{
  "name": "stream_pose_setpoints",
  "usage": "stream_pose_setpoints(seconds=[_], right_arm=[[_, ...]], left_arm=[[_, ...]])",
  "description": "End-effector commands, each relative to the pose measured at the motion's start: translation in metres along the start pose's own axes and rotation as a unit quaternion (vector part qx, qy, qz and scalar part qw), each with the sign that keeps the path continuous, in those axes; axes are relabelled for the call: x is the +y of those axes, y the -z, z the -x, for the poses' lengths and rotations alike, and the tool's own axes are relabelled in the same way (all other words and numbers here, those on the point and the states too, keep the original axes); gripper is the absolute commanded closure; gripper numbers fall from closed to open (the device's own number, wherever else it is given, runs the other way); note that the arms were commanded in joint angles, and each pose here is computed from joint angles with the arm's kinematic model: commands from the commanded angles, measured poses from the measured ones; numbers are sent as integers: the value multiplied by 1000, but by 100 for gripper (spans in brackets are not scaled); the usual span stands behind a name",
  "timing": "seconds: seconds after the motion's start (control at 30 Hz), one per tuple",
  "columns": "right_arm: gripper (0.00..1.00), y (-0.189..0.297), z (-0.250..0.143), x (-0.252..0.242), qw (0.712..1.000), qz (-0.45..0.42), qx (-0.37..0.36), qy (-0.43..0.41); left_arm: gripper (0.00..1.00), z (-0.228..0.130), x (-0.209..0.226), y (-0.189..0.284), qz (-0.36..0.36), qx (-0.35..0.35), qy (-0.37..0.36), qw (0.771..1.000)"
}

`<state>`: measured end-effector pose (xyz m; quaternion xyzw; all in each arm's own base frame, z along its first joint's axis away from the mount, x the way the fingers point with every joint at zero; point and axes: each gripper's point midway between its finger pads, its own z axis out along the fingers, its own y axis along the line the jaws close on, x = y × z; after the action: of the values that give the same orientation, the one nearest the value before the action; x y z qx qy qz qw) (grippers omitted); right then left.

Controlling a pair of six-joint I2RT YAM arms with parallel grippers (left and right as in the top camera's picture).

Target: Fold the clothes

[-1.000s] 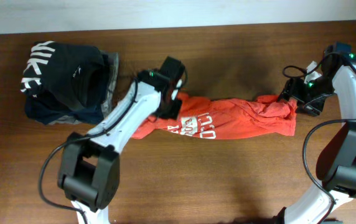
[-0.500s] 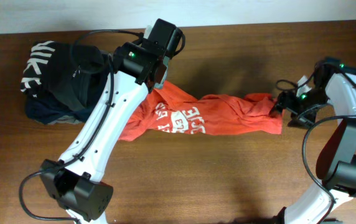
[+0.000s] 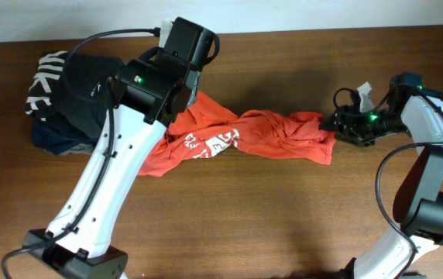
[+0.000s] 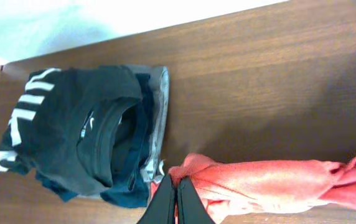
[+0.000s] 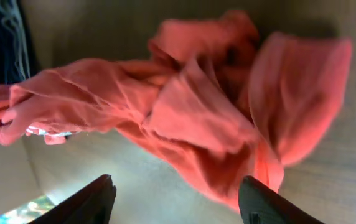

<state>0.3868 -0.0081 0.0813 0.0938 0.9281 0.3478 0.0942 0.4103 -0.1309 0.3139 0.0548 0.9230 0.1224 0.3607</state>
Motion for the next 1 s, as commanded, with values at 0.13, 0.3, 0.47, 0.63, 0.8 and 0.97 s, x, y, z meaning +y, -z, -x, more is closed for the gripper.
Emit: stream_pose_setpoints(seconds=[0.13, 0.3, 0.47, 0.63, 0.8, 0.97], right_arm=[[35, -14, 13, 18, 998, 19, -17, 51], [37, -10, 21, 13, 998, 16, -33, 56], [37, -7, 23, 11, 998, 18, -38, 54], [36, -15, 19, 33, 995, 56, -29, 81], [37, -17, 16, 55, 988, 104, -26, 107], [36, -42, -2, 86, 982, 116, 12, 147]], left_arm=[[99, 63, 2, 106, -98, -163, -16, 982], [99, 79, 6, 168, -138, -236, -16, 962], [100, 74, 7, 192, -156, -253, -26, 955], [100, 91, 11, 210, -165, -292, -6, 942], [100, 102, 14, 239, -200, -333, 2, 922], [100, 102, 22, 265, -222, -356, 3, 908]])
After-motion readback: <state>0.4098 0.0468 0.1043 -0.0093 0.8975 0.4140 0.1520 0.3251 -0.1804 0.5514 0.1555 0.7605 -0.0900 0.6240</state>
